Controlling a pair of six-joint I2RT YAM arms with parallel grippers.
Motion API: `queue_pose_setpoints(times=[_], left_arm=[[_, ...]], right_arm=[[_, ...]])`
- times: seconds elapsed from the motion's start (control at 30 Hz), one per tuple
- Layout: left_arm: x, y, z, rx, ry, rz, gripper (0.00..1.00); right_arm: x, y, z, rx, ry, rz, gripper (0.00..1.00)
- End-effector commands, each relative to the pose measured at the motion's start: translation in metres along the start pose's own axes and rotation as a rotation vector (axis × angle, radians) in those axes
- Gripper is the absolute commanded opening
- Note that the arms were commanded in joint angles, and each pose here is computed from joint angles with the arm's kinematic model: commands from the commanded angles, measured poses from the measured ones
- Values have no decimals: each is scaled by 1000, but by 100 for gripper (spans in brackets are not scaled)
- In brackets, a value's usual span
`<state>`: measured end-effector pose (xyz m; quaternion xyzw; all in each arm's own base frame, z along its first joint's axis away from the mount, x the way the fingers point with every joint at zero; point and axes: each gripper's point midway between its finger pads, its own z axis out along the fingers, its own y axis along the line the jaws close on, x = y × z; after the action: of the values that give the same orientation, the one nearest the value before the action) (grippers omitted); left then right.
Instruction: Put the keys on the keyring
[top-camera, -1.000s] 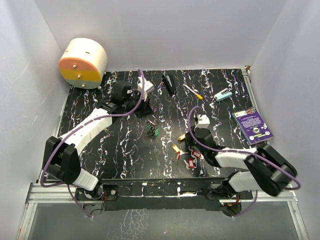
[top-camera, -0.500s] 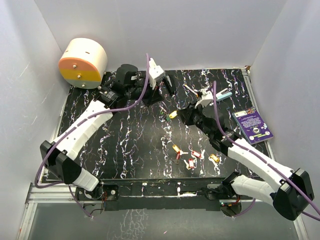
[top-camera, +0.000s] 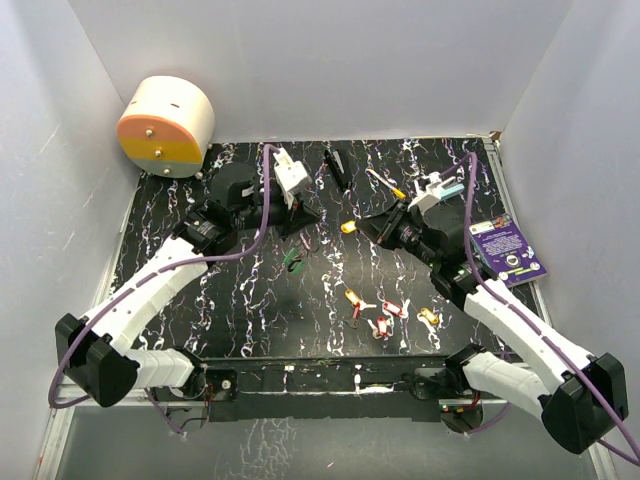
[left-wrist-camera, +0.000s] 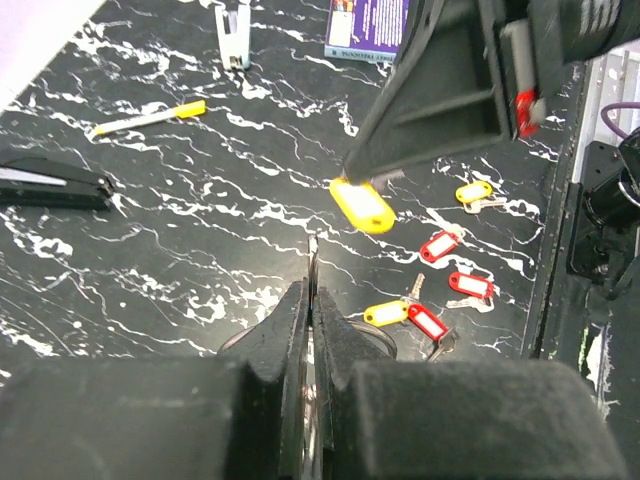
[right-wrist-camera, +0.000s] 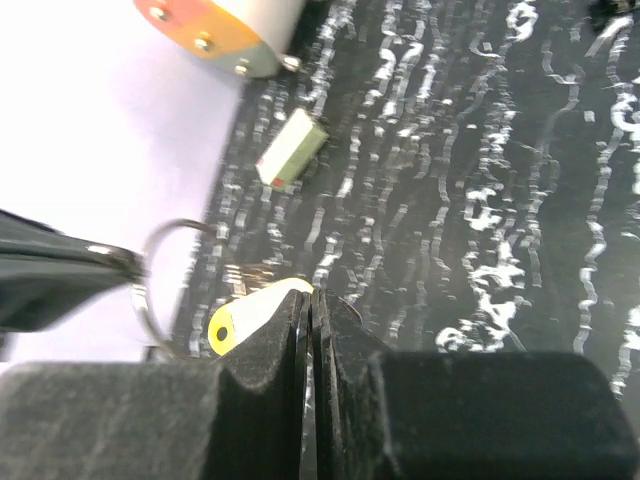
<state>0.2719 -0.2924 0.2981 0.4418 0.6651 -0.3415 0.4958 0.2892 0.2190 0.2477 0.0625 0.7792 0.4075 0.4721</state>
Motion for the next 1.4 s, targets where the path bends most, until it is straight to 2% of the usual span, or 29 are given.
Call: queue_pose_setpoints(times=[0.0, 0.07, 0.2, 0.4, 0.67, 1.13, 1.37], left_arm=[[-18, -18, -7, 58, -105, 9, 0], [-19, -26, -7, 90, -130, -18, 0], [-38, -37, -12, 112, -254, -15, 0], [-44, -47, -9, 114, -343, -39, 0], [-25, -62, -2, 99, -407, 18, 0], [-48, -70, -3, 65, -548, 145, 0], [-44, -66, 0, 28, -556, 185, 0]], right_arm=[[-19, 44, -12, -253, -37, 178, 8], [-19, 52, -14, -340, -27, 291, 8], [-22, 66, -20, -492, -32, 474, 8], [-36, 85, -38, -650, -56, 617, 8], [-48, 84, -50, -683, -93, 751, 8], [-44, 98, -59, -778, -11, 782, 8], [-43, 104, -64, -792, 16, 775, 8]])
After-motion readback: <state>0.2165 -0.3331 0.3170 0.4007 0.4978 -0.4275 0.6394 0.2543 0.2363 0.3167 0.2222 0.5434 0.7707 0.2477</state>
